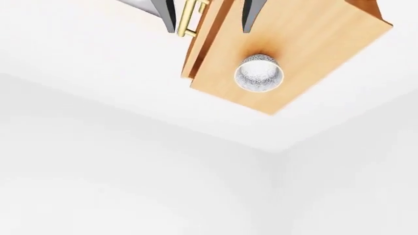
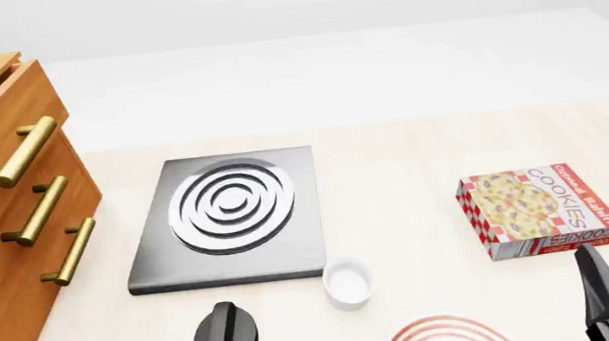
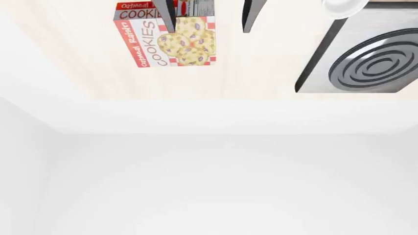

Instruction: Pick the akita bowl on the wooden cabinet and place it on the plate.

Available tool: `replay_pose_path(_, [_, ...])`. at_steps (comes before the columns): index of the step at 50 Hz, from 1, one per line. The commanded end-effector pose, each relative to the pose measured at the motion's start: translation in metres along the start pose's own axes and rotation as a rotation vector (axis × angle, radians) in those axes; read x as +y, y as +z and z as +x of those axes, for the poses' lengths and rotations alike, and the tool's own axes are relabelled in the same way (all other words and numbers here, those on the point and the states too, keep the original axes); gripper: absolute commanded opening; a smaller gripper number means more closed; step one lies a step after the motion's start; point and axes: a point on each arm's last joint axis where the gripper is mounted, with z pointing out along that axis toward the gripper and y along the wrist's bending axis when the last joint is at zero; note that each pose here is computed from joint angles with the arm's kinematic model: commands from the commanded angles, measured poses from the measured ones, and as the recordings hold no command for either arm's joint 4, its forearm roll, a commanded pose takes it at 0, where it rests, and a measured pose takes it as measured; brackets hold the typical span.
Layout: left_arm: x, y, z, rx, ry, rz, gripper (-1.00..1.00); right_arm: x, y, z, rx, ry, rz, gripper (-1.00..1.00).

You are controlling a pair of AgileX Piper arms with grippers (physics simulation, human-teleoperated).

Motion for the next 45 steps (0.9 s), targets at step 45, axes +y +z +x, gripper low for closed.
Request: replay_pose_path(45, [0.03, 0.051, -0.011, -0.038, -0.004, -0.222, 1.0, 0.0, 0.0, 0.0, 0.0, 0.0, 0.0, 1.0])
